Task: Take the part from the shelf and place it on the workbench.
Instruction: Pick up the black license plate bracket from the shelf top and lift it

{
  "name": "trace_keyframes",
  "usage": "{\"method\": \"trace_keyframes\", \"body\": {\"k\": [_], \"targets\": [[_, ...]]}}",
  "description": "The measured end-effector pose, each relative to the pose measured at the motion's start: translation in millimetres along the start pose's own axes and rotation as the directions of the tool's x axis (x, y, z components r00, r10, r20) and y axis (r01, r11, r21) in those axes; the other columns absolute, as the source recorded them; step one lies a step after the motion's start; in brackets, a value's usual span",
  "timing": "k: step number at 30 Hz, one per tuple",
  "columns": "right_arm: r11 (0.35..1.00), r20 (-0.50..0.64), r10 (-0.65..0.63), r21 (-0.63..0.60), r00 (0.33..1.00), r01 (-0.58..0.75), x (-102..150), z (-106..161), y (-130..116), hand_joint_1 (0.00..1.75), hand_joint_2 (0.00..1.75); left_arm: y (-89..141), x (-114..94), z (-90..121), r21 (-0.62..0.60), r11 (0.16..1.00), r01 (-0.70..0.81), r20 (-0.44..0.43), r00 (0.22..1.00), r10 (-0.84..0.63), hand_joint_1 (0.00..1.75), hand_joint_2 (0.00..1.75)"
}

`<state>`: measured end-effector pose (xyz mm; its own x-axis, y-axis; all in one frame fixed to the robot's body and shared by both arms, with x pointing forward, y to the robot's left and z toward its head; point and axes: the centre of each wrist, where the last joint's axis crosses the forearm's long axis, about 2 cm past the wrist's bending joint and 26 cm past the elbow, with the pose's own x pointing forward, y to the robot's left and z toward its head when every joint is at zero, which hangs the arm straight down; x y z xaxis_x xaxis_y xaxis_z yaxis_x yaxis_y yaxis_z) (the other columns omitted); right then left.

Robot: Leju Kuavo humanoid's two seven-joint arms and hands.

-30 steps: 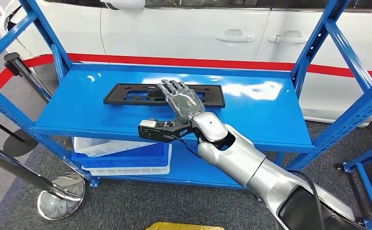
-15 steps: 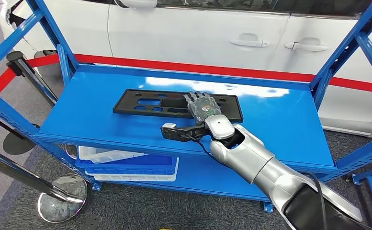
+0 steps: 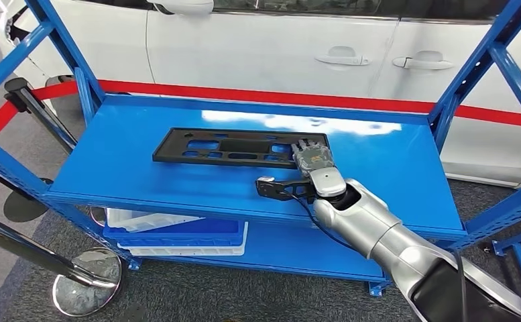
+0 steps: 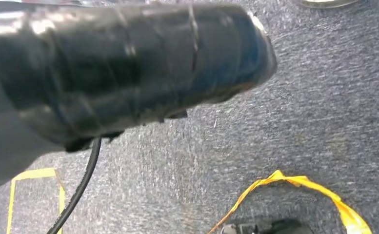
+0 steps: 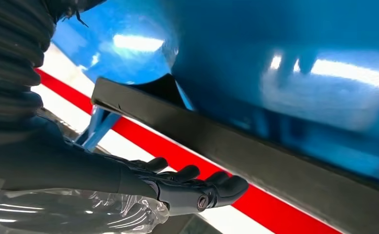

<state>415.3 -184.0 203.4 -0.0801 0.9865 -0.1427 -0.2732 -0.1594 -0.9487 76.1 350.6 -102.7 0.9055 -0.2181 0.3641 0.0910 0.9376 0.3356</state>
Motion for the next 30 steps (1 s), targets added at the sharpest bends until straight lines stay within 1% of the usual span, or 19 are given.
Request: {"method": "trace_keyframes", "body": {"k": [4, 11, 23, 24, 25, 27, 28, 30], "targets": [[1.0, -0.031, 0.007, -0.004, 1.0, -0.007, -9, -1, 5, 0.0, 1.75, -2, 1, 0, -0.003, 1.0, 0.003, 0.006, 1.0, -0.003, 0.0, 0.0], [0.998, -0.046, -0.024, -0.063, 0.999, 0.021, -17, 0, 19, 0.0, 1.75, -5, 2, 1, -0.034, 0.999, 0.006, 0.058, 0.998, -0.004, 0.0, 0.0], [0.995, -0.055, -0.046, -0.086, 0.997, 0.041, -21, -1, 17, 0.0, 1.75, -9, 3, 1, -0.043, 0.999, 0.003, 0.063, 0.998, 0.0, 0.0, 0.0], [0.994, -0.057, -0.047, -0.096, 0.997, 0.041, -21, -1, 18, 0.1, 1.75, -9, 3, 1, -0.043, 0.999, 0.003, 0.063, 0.998, 0.0, 0.0, 0.0], [0.993, -0.06, -0.049, -0.114, 0.997, 0.042, -21, -1, 20, 0.51, 1.75, -9, 2, 2, -0.043, 0.999, 0.003, 0.063, 0.998, 0.0, 0.0, 0.0], [0.986, -0.067, -0.058, -0.161, 0.996, 0.046, -20, 1, 25, 1.38, 1.75, -10, 2, 2, -0.045, 0.999, 0.004, 0.064, 0.998, -0.001, 0.0, 0.0], [0.982, -0.07, -0.065, -0.184, 0.995, 0.051, -21, 1, 27, 1.72, 1.75, -10, 2, 2, -0.045, 0.999, 0.005, 0.066, 0.998, -0.002, 0.0, 0.0], [0.973, -0.071, -0.079, -0.222, 0.994, 0.062, -22, 2, 29, 1.75, 1.75, -11, 3, 2, -0.05, 0.999, 0.004, 0.078, 0.997, 0.0, 0.0, 0.0]]}}
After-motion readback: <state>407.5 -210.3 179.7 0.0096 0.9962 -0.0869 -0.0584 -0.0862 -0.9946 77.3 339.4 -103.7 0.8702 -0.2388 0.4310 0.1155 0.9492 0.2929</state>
